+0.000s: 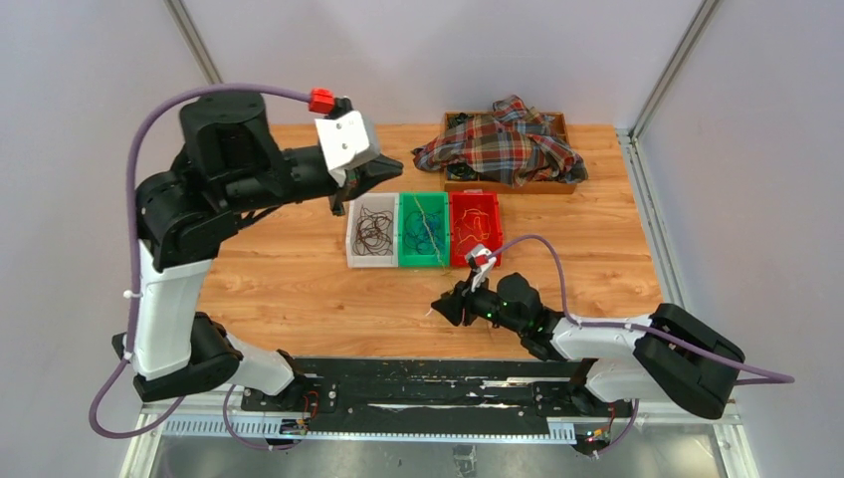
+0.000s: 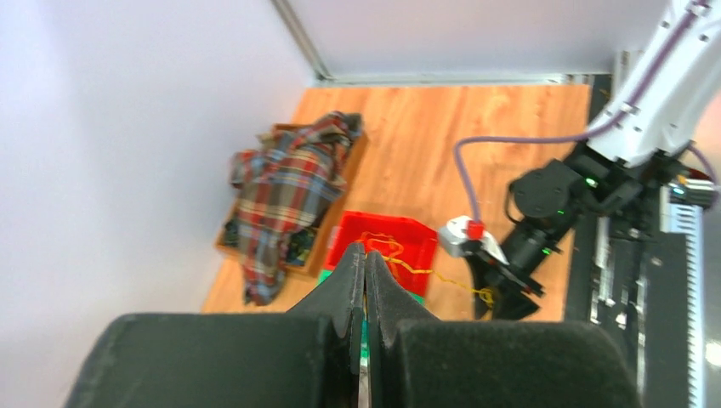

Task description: Untangle the cables

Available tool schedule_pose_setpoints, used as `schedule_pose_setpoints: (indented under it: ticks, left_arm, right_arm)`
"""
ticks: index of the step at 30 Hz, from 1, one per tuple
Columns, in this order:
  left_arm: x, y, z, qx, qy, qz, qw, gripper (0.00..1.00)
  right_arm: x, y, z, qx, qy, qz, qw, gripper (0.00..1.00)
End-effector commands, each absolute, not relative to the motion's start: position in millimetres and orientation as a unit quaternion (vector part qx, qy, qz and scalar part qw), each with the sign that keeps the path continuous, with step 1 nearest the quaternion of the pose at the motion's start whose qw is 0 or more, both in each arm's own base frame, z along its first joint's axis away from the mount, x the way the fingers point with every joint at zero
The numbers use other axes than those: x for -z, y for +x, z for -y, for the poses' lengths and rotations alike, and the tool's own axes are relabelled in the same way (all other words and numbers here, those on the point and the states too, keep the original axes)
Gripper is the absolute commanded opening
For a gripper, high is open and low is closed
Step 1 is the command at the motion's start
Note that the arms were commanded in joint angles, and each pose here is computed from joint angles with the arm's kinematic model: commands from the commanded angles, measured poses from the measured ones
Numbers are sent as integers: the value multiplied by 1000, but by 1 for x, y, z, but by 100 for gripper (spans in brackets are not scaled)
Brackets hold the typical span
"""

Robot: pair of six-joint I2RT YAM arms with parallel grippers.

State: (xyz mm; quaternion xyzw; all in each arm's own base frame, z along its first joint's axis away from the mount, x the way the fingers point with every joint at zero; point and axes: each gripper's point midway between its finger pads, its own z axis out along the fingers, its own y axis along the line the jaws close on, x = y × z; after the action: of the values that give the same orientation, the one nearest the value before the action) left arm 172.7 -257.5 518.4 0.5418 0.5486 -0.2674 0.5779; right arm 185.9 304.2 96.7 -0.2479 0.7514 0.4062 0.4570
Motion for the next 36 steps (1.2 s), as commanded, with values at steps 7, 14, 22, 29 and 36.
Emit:
schedule_pose_setpoints:
  ticks: [7, 14, 22, 29, 36]
  left_arm:
    - [-604, 191, 201, 142, 451, -507, 721, 0]
    - [-648, 198, 169, 94, 365, -478, 793, 0]
    - [-723, 198, 113, 10, 232, -410, 882, 0]
    - [-763, 183, 82, -35, 174, -355, 918, 0]
    - [-774, 180, 74, -55, 155, -336, 927, 0]
  right_arm:
    - [-62, 175, -282, -380, -228, -771, 457, 39]
    - [-43, 169, -268, -364, -218, -790, 443, 38]
    - [-27, 167, -257, -339, -215, -807, 433, 37]
    - [-23, 167, -253, -334, -208, -812, 432, 46]
    - [-17, 168, -248, -320, -205, -820, 427, 44]
